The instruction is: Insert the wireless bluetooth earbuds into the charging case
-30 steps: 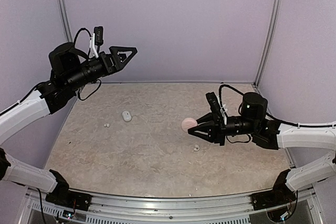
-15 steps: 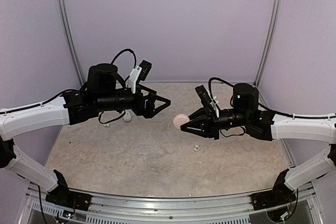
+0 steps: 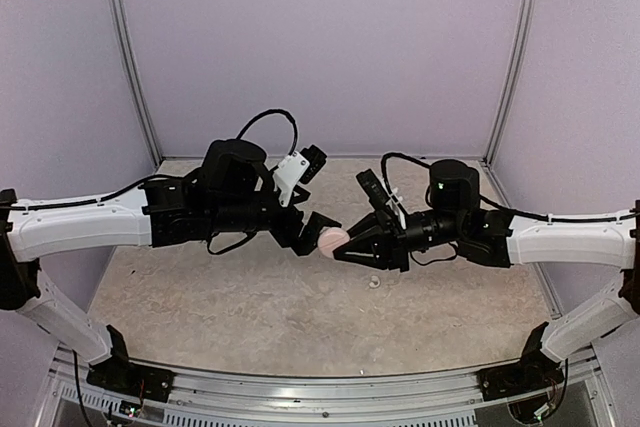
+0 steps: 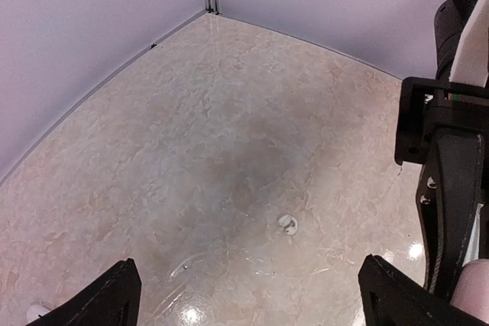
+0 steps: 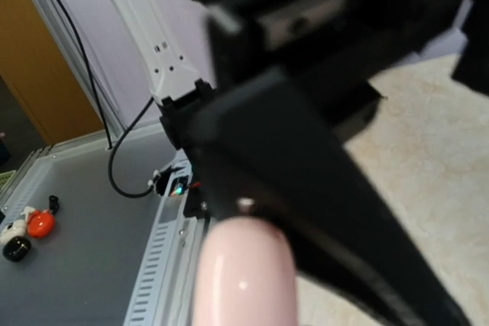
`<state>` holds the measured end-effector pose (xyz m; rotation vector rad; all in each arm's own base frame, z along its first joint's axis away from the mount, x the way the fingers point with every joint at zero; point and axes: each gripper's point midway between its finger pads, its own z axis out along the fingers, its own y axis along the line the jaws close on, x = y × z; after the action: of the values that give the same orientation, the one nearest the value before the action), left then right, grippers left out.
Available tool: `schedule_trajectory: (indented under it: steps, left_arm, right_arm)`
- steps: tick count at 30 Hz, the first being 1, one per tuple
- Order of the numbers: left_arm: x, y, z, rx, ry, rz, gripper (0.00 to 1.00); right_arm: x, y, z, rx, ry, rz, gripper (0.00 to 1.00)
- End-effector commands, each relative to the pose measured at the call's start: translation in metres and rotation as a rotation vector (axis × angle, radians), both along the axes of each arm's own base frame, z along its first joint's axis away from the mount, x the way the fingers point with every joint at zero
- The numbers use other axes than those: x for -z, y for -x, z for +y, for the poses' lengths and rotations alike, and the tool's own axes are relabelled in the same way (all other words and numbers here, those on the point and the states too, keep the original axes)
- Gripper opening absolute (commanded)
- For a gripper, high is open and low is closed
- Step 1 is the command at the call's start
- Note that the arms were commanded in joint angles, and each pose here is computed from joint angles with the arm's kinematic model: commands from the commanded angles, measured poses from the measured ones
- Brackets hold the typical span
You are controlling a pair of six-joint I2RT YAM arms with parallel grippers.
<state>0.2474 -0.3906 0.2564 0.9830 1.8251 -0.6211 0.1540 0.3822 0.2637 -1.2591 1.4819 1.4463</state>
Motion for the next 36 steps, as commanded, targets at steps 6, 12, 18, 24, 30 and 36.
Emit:
schedule_trajectory:
  steps: [6, 12, 18, 24, 30, 36]
  left_arm:
    - [-0.002, 0.021, -0.017, 0.034, -0.158, -0.180, 0.99]
    - [0.005, 0.013, -0.015, -0.017, -0.202, -0.199, 0.99]
    - [-0.043, -0.041, 0.040, -0.242, -0.002, -0.182, 0.99]
    - [-0.071, -0.071, 0.094, -0.391, 0.201, -0.144, 0.99]
    - [-0.070, -0.096, 0.138, -0.581, 0.301, -0.088, 0.99]
    - [-0.066, -0.110, 0.163, -0.685, 0.343, -0.045, 0.99]
  right_arm:
    - [-0.006, -0.006, 0.005, 0.014, -0.012, 0.029, 0.00]
    - [-0.006, -0.010, 0.000, 0.022, -0.014, 0.030, 0.00]
    - [0.006, -0.052, -0.024, 0.158, 0.023, 0.028, 0.00]
    - [0.037, -0.141, -0.063, 0.419, 0.104, 0.070, 0.00]
    - [0.073, -0.225, -0.088, 0.562, 0.165, 0.176, 0.00]
    - [0.119, -0.281, -0.095, 0.608, 0.229, 0.305, 0.00]
